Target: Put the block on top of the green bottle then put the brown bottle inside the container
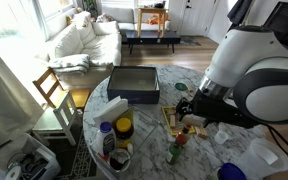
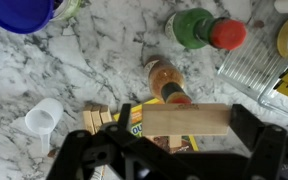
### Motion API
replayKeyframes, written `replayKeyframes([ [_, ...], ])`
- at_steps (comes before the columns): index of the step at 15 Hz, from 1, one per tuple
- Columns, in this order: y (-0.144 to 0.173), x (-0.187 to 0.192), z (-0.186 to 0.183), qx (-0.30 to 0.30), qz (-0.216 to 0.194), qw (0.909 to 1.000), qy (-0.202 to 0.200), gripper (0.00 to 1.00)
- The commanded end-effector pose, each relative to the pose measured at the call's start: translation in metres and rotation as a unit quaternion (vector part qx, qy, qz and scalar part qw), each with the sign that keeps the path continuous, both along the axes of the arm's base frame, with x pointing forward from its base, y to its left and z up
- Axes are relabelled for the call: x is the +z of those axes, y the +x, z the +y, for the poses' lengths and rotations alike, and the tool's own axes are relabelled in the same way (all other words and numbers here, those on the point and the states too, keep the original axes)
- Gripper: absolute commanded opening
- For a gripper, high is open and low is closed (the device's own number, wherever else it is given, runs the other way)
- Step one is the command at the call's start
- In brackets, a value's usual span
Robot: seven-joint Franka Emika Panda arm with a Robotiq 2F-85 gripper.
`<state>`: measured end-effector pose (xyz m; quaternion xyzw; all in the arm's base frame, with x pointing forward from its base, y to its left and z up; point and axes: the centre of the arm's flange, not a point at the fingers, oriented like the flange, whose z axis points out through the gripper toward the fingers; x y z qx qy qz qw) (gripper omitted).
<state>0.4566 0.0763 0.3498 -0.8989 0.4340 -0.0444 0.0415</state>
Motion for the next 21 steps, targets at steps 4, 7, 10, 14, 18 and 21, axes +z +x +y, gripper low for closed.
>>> replayKeyframes([
  [4,0.008,-0.007,-0.001,-0.002,-0.008,1.0,0.005,0.66],
  [7,0.011,0.003,0.005,0.005,-0.023,0.9997,0.007,0.59],
  [10,0.008,0.025,0.021,0.023,-0.033,0.9991,0.013,0.59],
  [14,-0.009,0.05,0.059,0.075,-0.039,0.9961,0.024,0.59],
  [18,-0.026,0.044,0.078,0.128,-0.016,0.9917,0.006,0.59],
  [21,-0.03,0.035,0.085,0.148,-0.013,0.9888,-0.006,0.59],
])
